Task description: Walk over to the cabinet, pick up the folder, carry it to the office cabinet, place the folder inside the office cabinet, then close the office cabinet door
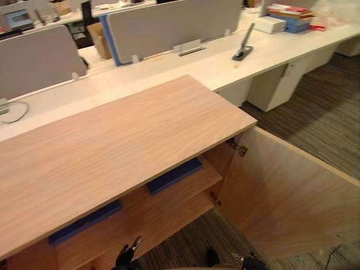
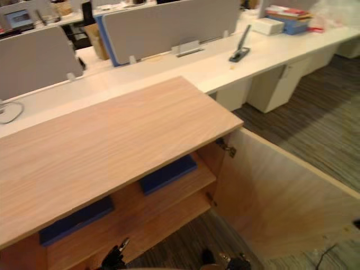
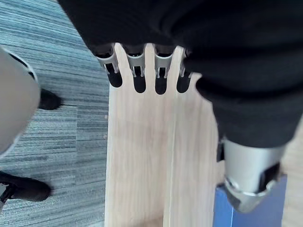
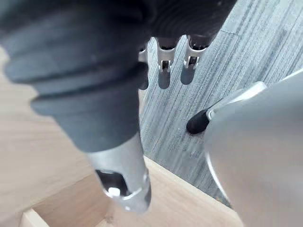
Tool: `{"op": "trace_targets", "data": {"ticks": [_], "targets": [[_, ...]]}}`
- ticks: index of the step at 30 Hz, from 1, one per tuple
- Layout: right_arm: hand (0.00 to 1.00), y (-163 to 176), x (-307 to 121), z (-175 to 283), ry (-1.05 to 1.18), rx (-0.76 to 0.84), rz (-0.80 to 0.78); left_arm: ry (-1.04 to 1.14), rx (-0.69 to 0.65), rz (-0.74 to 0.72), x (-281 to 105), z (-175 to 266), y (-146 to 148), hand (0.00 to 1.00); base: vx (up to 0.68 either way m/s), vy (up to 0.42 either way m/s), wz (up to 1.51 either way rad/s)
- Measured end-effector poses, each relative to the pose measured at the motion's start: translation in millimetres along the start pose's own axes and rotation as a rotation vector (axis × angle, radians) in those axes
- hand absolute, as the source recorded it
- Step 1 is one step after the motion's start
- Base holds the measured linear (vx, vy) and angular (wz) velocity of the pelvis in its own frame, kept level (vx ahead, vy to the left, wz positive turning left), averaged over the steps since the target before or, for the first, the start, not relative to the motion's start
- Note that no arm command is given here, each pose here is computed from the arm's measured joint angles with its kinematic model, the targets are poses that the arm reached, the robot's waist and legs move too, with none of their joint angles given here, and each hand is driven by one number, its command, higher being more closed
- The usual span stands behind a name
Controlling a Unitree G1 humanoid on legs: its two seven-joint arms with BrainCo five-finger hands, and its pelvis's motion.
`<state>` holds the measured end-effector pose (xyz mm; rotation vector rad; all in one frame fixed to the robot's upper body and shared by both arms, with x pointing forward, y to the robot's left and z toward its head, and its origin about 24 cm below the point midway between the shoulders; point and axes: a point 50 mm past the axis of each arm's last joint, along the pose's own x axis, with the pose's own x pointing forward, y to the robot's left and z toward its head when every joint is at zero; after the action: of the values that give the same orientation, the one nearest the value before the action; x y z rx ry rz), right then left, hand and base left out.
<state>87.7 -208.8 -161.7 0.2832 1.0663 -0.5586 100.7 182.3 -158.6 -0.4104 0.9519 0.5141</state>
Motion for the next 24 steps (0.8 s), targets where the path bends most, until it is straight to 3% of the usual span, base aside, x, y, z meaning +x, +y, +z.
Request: {"op": "trace_targets", "data": {"ticks": [3, 10, 24], "targets": [[0.0, 9.6, -0.8, 1.8, -0.012, 0.084, 0.014, -0.034, 0.014, 0.005, 2.5, 9.7, 0.0, 0.0, -0.11, 0.021, -0.95], [0.0, -3.8, -5.0, -11.3, 0.006, 0.234, -0.044, -0.045, 0.03, 0.012, 3.9, 15.2, 4.4, 0.0, 0.07, -0.115, -0.65], [0.0, -4.1, -3.8, -21.9, 0.074, 0.304, -0.079, -0.009, 0.061, -0.005, 5.0, 11.4, -0.2, 0.0, -0.04, -0.097, -0.4]]}}
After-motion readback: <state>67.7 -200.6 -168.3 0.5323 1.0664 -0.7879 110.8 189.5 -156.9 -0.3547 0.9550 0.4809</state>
